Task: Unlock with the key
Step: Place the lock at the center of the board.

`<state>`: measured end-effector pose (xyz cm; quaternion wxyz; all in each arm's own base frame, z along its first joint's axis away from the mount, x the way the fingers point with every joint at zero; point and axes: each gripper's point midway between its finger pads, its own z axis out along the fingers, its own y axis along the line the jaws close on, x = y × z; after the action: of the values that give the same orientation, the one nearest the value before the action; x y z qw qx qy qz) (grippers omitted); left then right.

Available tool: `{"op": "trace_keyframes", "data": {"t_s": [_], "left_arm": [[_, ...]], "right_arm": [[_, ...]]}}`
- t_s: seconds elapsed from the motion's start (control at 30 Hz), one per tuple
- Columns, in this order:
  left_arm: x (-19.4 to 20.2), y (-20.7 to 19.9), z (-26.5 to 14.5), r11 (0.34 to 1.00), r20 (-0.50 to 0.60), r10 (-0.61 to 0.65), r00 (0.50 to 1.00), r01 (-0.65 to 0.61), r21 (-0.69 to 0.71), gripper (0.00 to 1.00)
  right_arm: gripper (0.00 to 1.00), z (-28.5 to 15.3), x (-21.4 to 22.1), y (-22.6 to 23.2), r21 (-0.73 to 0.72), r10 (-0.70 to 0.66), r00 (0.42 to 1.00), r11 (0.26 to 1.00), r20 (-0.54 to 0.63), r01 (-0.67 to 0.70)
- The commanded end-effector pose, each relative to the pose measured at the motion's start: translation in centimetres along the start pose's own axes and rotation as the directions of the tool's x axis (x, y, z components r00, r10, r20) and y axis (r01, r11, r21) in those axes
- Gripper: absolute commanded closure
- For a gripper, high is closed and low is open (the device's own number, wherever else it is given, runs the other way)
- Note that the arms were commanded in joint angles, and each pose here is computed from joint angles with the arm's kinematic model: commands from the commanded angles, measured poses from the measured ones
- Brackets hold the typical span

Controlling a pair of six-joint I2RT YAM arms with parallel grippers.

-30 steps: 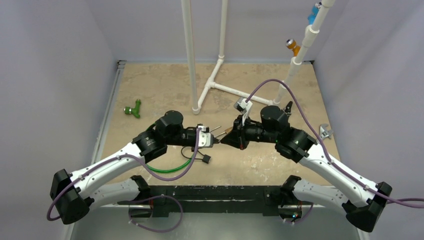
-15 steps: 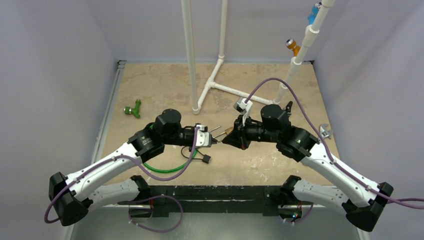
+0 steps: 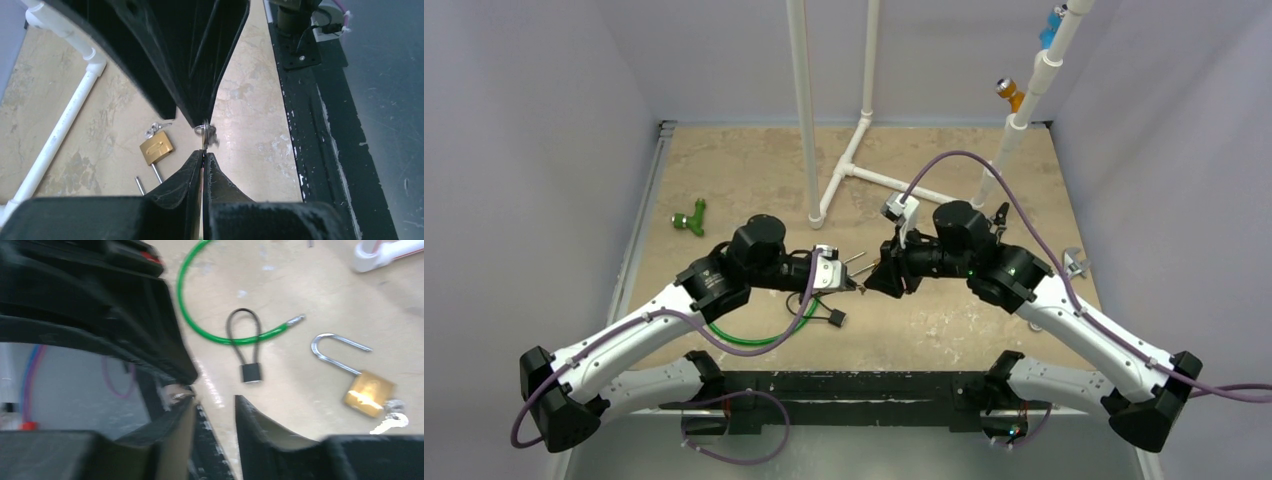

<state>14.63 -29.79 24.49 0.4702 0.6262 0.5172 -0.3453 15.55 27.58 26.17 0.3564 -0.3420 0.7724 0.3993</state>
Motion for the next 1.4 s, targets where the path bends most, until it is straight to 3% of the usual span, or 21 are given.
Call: {"op": "trace_keyframes", "data": {"t_s": [0.0,0.03,0.13,0.3,0.47,0.57,0.8,1.13,1.27,1.37], "left_arm": [[-4.6,0.0,-1.1,1.0,0.107,0.002,0.994,-0.003,0.013,1.0],[-4.7,-0.1,-1.2,1.0,0.105,-0.006,0.994,0.004,0.019,1.0],[-5.0,-0.3,-1.4,0.999,0.109,-0.019,0.994,0.016,0.031,1.0],[-5.1,-0.3,-1.4,0.999,0.099,-0.026,0.995,0.023,0.036,1.0],[-4.6,-0.1,-1.4,0.999,0.078,-0.035,0.996,0.033,0.026,1.0],[-4.5,-0.1,-1.3,0.999,0.076,-0.041,0.996,0.039,0.025,1.0],[-4.6,0.2,-1.3,0.999,0.068,-0.035,0.997,0.034,0.014,1.0],[-4.8,0.8,-1.4,1.0,0.068,-0.018,0.998,0.018,0.001,1.0],[-4.7,0.9,-1.4,1.0,0.061,-0.002,0.998,0.003,-0.003,1.0],[-4.7,1.2,-1.5,1.0,0.058,0.012,0.998,-0.011,-0.009,1.0]], "right_arm": [[0.46,-0.7,-1.2,-1.9,0.117,-0.071,0.997,0.991,-0.003,0.071],[0.38,-1.1,-1.7,-1.8,0.125,-0.084,0.996,0.989,0.015,0.082],[0.3,-2.4,-3.8,-1.3,0.141,-0.116,0.987,0.985,0.114,0.099],[0.32,-2.8,-5.4,1.2,0.027,-0.15,0.965,0.989,0.214,0.148],[0.37,-4.1,-5.7,1.2,0.061,-0.212,0.948,0.977,0.239,0.203],[0.38,-4.2,-6.1,2.5,-0.007,-0.212,0.939,0.975,0.272,0.222],[0.49,-1.4,-5.1,3.9,-0.153,-0.185,0.957,0.963,0.224,0.222],[0.57,0.0,-3.0,3.3,-0.153,-0.191,0.972,0.965,0.138,0.211],[0.65,0.0,-2.4,3.1,-0.149,-0.183,0.977,0.969,0.107,0.197],[0.56,0.0,-1.7,2.7,-0.138,-0.185,0.981,0.972,0.062,0.192]]}}
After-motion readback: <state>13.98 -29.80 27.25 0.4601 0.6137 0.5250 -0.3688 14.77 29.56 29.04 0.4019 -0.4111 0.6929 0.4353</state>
